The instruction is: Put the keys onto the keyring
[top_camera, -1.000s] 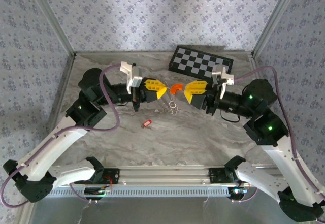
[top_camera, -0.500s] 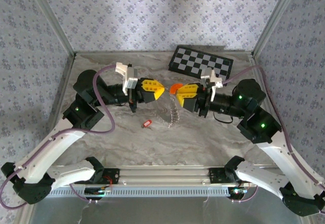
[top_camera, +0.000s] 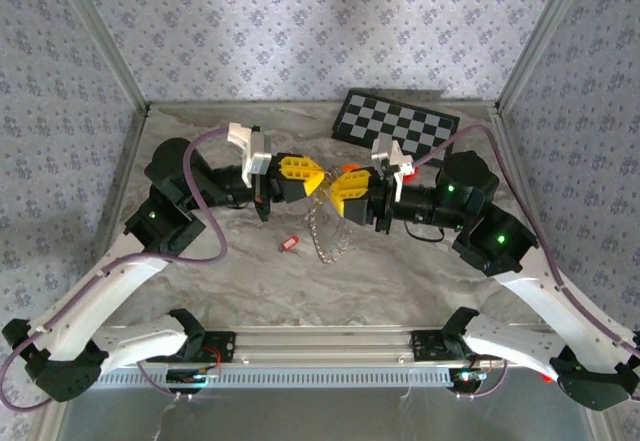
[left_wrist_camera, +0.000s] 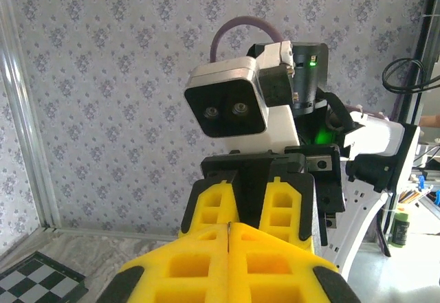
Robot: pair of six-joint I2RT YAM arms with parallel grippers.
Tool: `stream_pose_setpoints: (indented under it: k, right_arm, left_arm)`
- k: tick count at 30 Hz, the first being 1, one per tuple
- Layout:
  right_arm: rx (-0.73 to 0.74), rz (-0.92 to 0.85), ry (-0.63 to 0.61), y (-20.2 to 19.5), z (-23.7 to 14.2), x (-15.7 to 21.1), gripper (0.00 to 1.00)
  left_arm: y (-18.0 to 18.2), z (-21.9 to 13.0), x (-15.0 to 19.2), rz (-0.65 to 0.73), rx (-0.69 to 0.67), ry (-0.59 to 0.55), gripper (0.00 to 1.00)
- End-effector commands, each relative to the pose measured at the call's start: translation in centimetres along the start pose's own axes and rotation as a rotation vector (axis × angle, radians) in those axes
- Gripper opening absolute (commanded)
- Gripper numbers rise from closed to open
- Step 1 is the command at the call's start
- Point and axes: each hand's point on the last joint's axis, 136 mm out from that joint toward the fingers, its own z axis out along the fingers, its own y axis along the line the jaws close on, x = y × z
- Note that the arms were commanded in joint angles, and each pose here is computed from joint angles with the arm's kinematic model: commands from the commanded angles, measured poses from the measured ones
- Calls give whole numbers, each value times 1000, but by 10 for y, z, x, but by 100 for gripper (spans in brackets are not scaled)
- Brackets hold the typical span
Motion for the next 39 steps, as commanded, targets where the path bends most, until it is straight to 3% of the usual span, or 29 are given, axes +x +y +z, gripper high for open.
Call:
stream_pose_setpoints:
  k: [1,10,16,22,34,39]
  right_arm:
    - [-9,-33,-55,6,-2,-20,26]
    - [-49,-26,-91,14,-1,-25,27]
    - [-67,-18,-134,18,-3,-24,38]
    - [-76,0,-171,20,-4,-27,37]
    - [20,-53,-120,15,-23,-16,48]
    - [11,-54,-127,14,-20,-16,44]
  left_arm:
    - [-9,-2,-17,53,21,-47,0]
    - [-15,-1,-17,49,48,-69,0]
    - [-19,-1,-23,48,62,-100,0]
    - [-25,0,-22,61,87,-109,0]
    - [-24,-2,-18,87,72,-96,0]
    - [-17,0,-11,90,34,-69,0]
